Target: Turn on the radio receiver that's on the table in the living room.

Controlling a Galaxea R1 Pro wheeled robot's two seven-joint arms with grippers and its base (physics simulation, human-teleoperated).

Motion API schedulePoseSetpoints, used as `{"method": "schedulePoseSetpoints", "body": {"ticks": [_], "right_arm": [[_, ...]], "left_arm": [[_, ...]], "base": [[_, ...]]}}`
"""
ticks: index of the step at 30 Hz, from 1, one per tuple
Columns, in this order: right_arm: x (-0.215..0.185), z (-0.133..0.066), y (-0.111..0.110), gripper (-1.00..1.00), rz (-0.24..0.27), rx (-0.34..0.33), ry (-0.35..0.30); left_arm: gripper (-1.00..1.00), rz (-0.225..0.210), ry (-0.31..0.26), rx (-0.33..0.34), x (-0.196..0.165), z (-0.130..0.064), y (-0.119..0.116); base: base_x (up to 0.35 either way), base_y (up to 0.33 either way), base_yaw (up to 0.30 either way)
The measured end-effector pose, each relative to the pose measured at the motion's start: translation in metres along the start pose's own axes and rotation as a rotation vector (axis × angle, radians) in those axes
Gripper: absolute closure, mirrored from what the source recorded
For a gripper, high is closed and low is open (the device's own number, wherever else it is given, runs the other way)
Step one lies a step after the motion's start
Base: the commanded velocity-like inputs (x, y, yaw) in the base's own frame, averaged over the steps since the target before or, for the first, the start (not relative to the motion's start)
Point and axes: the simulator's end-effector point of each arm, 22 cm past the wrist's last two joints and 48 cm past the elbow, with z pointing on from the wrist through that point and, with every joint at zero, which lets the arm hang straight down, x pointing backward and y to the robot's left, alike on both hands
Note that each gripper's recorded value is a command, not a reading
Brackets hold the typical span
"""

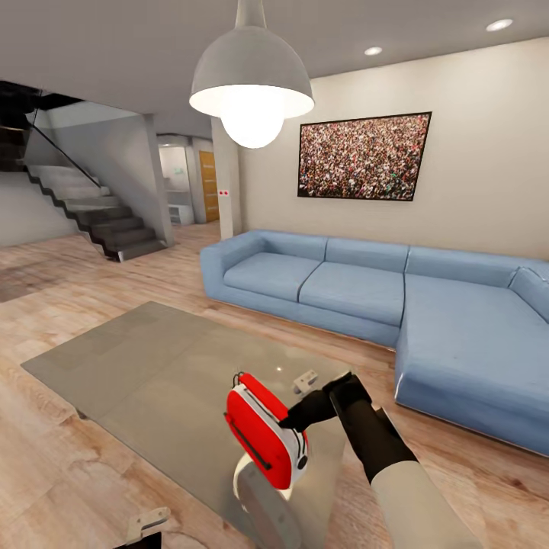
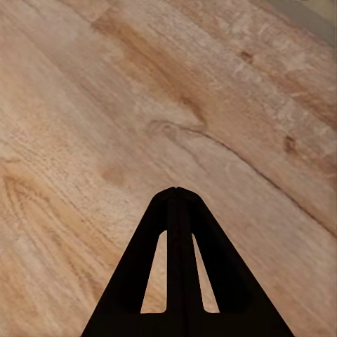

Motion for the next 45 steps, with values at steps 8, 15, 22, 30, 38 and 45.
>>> {"method": "schedulePoseSetpoints", "body": {"ticks": [8, 15, 22, 30, 38, 45], "right_arm": [[-0.002, 0.003, 0.005, 1.0, 0.004, -0.026, -0.018], [0.001, 0.006, 0.005, 1.0, 0.004, -0.027, -0.017], [0.008, 0.016, 0.005, 1.0, -0.008, -0.028, -0.026], [0.012, 0.02, 0.004, 1.0, -0.009, -0.028, -0.027], [0.013, 0.022, 0.003, 1.0, -0.007, -0.023, -0.027], [0.023, 0.032, 0.002, 1.0, -0.009, -0.021, -0.026]], "left_arm": [[1.0, 0.0, 0.0, -0.001, 0.0, 0.0, 0.001], [1.0, 0.0, 0.0, 0.0, 0.002, 0.003, 0.0], [1.0, 0.001, -0.001, -0.001, 0.011, 0.013, 0.0], [1.0, 0.0, 0.0, 0.0, 0.015, 0.016, -0.002], [1.0, 0.0, 0.0, 0.0, 0.017, 0.018, -0.002], [1.0, 0.0, -0.001, -0.001, 0.025, 0.028, -0.002]], "base": [[0.0, 0.0, 0.0], [0.0, 0.0, 0.0], [0.0, 0.0, 0.0], [0.0, 0.0, 0.0], [0.0, 0.0, 0.0], [0.0, 0.0, 0.0]]}}
